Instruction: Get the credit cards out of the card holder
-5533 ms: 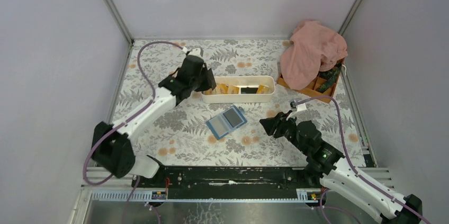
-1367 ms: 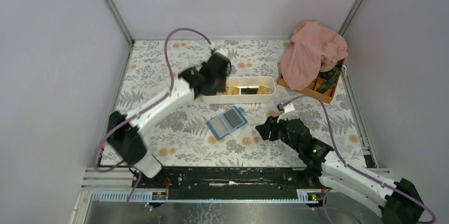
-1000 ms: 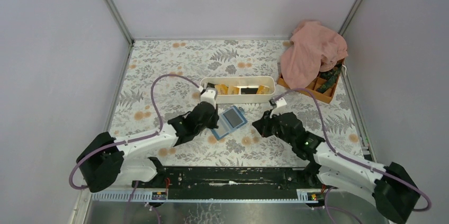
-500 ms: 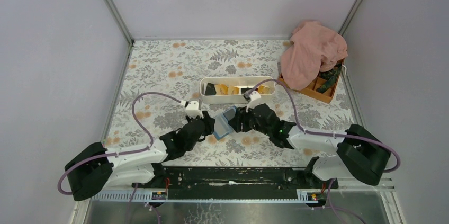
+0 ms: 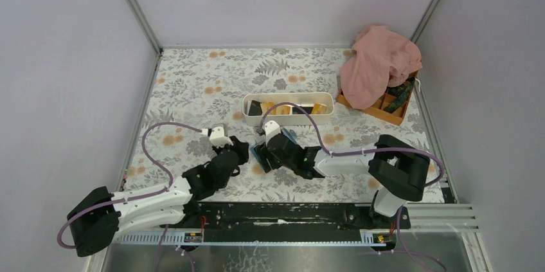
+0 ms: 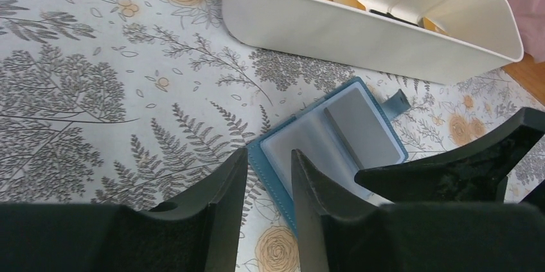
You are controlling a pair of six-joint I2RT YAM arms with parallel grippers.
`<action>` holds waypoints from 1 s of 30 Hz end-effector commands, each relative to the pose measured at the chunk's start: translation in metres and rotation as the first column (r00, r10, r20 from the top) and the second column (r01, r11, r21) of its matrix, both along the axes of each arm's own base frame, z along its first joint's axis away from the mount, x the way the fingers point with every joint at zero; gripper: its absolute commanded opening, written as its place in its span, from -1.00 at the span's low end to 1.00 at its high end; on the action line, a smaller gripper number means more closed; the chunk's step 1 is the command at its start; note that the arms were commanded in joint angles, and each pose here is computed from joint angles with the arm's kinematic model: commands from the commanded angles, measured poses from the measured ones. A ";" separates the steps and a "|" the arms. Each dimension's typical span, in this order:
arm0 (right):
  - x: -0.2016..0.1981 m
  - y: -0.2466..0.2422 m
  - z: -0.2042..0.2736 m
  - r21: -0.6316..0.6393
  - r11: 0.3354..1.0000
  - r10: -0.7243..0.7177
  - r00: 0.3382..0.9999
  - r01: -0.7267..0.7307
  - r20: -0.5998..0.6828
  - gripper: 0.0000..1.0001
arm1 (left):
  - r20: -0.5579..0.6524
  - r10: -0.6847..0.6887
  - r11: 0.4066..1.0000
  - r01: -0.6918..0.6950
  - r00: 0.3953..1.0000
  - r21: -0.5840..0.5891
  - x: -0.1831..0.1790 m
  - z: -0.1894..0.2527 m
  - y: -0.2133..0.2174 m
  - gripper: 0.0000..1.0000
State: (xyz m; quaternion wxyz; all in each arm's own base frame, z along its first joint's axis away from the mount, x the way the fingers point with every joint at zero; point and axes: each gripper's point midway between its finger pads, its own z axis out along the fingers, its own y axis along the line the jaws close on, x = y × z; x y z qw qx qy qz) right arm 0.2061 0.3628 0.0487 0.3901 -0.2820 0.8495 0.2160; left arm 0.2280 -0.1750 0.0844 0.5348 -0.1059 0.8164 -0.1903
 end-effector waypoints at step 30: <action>0.020 -0.011 0.001 -0.052 0.987 -0.152 0.986 0.155 0.065 -0.16 | 0.004 0.009 1.000 -0.009 1.000 0.015 -0.005 -0.004 0.010 -0.30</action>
